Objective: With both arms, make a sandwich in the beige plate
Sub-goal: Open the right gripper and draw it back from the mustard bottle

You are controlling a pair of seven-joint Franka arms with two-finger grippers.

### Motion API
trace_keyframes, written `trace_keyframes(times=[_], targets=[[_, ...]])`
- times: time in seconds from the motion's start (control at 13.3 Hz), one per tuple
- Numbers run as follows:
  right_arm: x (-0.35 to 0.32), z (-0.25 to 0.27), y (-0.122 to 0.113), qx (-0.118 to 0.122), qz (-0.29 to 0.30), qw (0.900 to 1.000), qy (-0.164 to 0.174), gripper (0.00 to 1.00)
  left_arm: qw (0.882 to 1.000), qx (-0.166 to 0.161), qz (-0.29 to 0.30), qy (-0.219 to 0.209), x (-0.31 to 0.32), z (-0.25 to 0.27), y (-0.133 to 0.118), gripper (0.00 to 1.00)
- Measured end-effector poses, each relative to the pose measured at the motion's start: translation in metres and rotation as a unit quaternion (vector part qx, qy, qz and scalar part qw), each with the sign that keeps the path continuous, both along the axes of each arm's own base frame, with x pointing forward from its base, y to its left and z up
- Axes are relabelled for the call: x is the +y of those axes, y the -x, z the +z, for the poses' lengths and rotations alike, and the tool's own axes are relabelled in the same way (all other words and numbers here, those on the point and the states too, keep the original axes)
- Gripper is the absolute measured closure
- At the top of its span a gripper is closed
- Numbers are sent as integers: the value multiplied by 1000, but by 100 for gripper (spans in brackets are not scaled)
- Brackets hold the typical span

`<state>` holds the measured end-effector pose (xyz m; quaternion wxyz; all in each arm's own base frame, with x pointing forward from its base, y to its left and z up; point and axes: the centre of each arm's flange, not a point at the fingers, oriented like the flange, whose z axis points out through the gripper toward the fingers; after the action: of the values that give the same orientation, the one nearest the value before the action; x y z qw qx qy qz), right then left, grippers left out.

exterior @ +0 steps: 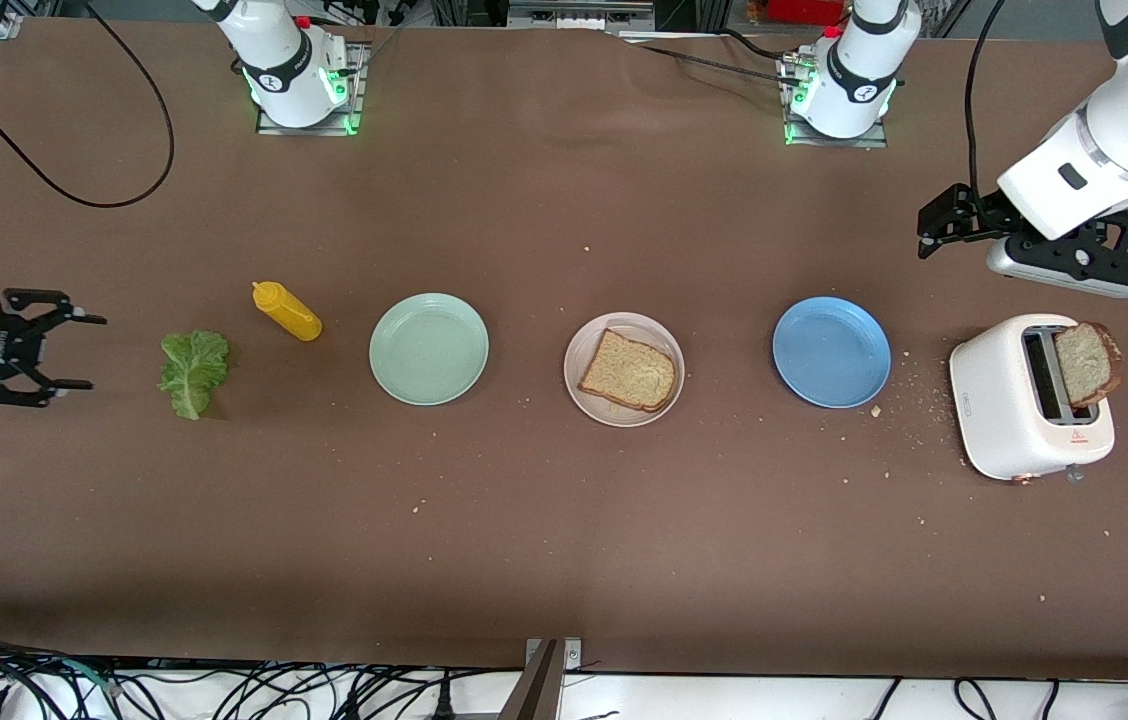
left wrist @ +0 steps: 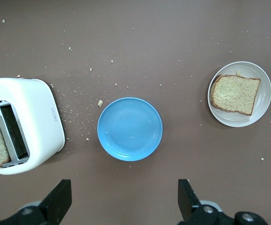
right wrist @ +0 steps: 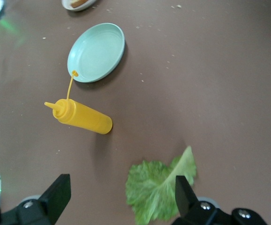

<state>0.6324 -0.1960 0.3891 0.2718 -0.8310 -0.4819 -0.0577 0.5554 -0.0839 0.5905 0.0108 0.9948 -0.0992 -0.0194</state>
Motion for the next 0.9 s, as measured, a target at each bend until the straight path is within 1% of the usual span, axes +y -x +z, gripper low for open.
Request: trace_keyframes(times=[0.08,0.15,0.23,0.38,0.53,0.68,0.83,0.9], targets=[[4,23,0,13,-32,999,31,1,1000,0,0,0,0,0,0,0],[8,43,-1,22,-64,996,62,0,1000,0,0,0,0,0,0,0],[14,61,-3,26,-96,990,97,0,1000,0,0,0,0,0,0,0],[33,90,-4,37,-158,974,159,0,1000,0,0,0,0,0,0,0],[53,107,-6,48,-221,952,206,0,1000,0,0,0,0,0,0,0],[66,100,-11,45,-267,936,224,0,1000,0,0,0,0,0,0,0],[72,66,-14,35,-291,927,234,0,1000,0,0,0,0,0,0,0],[75,43,-11,34,-299,924,236,0,1000,0,0,0,0,0,0,0]])
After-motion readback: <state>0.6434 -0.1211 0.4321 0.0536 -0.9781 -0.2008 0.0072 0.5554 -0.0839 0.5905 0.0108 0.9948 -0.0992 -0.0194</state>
